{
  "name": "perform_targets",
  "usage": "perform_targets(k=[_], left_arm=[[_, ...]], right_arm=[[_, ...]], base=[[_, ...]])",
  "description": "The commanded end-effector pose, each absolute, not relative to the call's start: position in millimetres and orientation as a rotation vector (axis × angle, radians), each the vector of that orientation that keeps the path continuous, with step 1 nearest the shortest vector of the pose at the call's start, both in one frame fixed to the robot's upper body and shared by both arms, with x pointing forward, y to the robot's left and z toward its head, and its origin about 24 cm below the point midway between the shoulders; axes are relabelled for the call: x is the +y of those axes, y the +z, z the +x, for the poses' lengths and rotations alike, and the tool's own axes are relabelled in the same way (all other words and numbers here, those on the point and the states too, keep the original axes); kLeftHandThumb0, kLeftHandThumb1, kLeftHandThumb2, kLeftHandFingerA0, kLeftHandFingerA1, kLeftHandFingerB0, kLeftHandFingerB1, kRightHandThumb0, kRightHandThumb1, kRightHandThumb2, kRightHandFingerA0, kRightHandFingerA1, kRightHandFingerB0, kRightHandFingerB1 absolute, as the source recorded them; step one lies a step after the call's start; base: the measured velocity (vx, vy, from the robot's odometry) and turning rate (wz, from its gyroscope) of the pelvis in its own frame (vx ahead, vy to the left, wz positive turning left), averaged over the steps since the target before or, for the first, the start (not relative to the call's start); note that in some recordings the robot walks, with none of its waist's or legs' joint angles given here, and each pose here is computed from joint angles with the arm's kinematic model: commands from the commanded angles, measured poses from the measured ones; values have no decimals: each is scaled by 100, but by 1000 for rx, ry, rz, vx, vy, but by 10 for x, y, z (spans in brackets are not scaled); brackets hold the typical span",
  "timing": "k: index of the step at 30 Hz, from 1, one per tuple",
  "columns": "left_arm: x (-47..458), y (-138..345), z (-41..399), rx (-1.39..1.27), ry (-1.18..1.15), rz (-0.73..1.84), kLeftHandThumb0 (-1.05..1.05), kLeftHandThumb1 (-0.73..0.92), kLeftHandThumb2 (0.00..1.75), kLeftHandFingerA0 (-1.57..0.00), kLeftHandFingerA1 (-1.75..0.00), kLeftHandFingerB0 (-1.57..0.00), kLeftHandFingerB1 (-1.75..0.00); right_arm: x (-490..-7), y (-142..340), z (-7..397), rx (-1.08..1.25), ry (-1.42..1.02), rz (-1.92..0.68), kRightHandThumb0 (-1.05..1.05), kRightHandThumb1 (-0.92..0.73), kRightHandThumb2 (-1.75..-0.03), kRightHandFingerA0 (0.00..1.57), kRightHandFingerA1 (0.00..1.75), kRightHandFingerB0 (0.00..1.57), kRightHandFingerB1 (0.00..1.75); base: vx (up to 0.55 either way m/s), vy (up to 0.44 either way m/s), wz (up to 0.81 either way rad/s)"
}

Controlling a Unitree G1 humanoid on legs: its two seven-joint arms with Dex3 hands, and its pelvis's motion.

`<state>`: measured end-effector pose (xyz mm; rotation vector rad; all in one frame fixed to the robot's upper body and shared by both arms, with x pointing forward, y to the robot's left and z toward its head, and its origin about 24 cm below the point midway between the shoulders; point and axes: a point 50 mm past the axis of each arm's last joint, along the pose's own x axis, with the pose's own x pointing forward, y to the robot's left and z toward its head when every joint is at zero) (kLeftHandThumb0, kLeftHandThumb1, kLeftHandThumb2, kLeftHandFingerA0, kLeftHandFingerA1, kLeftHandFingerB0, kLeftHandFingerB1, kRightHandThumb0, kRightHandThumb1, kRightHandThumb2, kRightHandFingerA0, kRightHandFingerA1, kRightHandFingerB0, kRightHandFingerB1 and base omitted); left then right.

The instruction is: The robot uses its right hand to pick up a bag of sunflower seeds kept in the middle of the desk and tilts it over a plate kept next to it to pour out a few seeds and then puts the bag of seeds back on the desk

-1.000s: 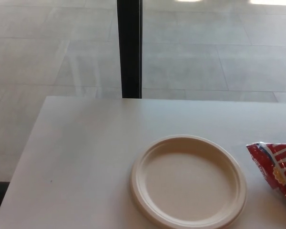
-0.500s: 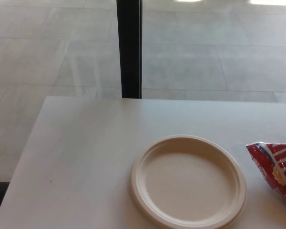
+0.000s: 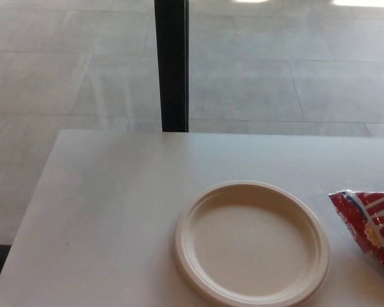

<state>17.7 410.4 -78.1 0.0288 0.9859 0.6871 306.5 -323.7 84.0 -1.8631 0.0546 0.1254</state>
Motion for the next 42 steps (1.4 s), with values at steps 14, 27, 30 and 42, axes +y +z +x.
perform_targets(k=[14, 27, 30, 42], left_arm=[[4139, -749, 151, 973, 714, 72, -74, 66, 60, -56, -57, -50, -39], [4147, -742, 117, 978, 721, 78, -75, 65, 61, -58, -58, -53, -41], [4142, -748, 118, 979, 724, 75, -76, 66, 60, -57, -58, -56, -42], [4139, -750, 165, 953, 742, 49, -73, 65, 60, -55, -58, -54, -43]], right_arm=[[-3290, 549, 3057, 111, 35, -1708, -32, -52, -59, 70, 94, 10, 20], [-3189, 497, 3146, 195, 112, -1608, -29, -59, -58, 82, 138, 26, 31], [-3150, 486, 3155, 213, 159, -1570, -36, -57, -75, 83, 121, 22, 40], [-2995, 424, 3115, 131, 287, -1528, -22, -72, -74, 86, 122, 96, 63]], base=[[0, 0, 0], [0, 0, 0], [0, 0, 0], [0, 0, 0]])
